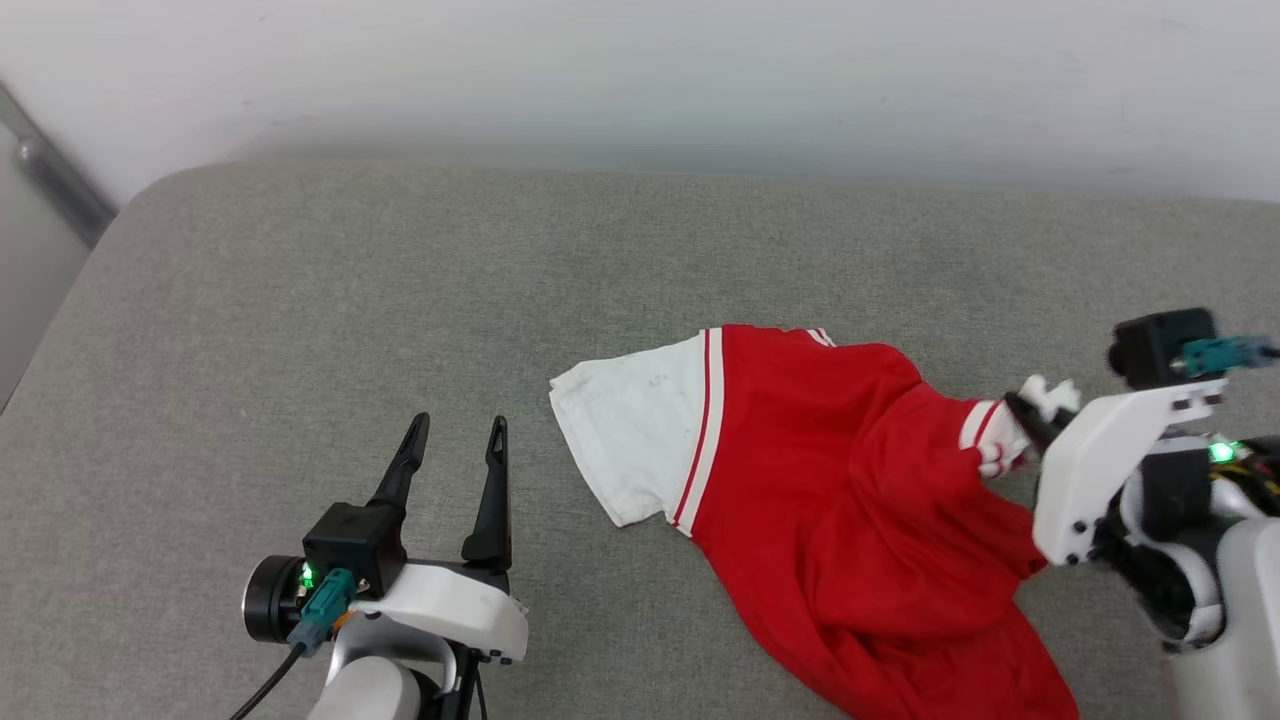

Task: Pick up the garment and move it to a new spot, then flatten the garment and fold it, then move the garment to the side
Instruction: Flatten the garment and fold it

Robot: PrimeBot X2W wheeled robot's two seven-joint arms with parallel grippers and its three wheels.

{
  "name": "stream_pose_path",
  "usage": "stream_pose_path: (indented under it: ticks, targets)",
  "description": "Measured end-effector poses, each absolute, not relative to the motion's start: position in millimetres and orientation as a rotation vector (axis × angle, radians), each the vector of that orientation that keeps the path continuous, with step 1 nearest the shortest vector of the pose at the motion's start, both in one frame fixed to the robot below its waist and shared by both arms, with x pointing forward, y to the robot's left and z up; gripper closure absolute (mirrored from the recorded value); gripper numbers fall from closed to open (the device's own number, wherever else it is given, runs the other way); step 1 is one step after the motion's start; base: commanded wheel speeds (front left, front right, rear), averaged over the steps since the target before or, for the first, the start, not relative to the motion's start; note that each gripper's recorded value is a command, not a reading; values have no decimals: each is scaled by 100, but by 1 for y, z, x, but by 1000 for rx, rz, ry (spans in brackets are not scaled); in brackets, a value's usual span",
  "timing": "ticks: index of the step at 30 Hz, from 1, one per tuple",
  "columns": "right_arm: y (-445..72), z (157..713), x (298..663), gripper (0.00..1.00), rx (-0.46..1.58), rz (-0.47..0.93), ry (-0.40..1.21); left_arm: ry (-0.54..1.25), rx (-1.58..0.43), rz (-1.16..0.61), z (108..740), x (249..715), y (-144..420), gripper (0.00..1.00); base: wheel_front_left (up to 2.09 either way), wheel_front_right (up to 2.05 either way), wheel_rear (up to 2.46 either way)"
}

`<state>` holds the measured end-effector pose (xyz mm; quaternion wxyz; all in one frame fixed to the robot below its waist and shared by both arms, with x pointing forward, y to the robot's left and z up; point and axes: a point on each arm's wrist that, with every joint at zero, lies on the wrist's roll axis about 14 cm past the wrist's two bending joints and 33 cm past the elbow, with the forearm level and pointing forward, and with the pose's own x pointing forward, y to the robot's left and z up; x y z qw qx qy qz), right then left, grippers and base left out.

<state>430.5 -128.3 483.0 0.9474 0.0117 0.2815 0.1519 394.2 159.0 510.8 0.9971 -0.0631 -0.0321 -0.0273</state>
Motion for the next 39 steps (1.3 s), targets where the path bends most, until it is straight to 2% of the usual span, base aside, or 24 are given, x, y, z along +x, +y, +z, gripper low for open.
stream_pose_path:
  ticks: [4, 8, 16, 17, 18, 19, 23, 29, 33, 39]
  targets:
    - [-174, 512, 448, 100, 37, 168, 447, -66, -130, -68, 511, 397, 154, 0, 0, 0, 0]
    - [-228, 512, 447, 100, 88, -5, 411, -63, -129, -79, 510, 399, 151, 0, 0, 0, 0]
    - [-288, 410, 388, 100, 272, -264, 622, -51, -125, -81, 505, 402, 151, 0, 0, 0, 0]
    - [-290, 400, 381, 65, 283, -282, 640, -52, -124, -80, 505, 403, 152, 0, 0, 0, 0]
    - [-292, 394, 378, 7, 300, -299, 636, -53, -124, -79, 506, 403, 152, 0, 0, 0, 0]
    - [-293, 390, 375, 0, 311, -313, 632, -53, -123, -79, 506, 404, 152, 0, 0, 0, 0]
    - [-296, 394, 379, 0, 320, -337, 533, -58, -117, -82, 507, 403, 152, 0, 0, 0, 0]
    - [-292, 449, 404, 0, 245, -285, 265, -72, -110, -73, 513, 397, 155, 0, 0, 0, 0]
    - [-273, 485, 410, 0, 183, -206, 129, -86, -105, -61, 518, 391, 160, 0, 0, 0, 0]
    - [-233, 518, 397, 0, 102, -77, 10, -100, -92, -34, 524, 379, 168, 0, 0, 0, 0]
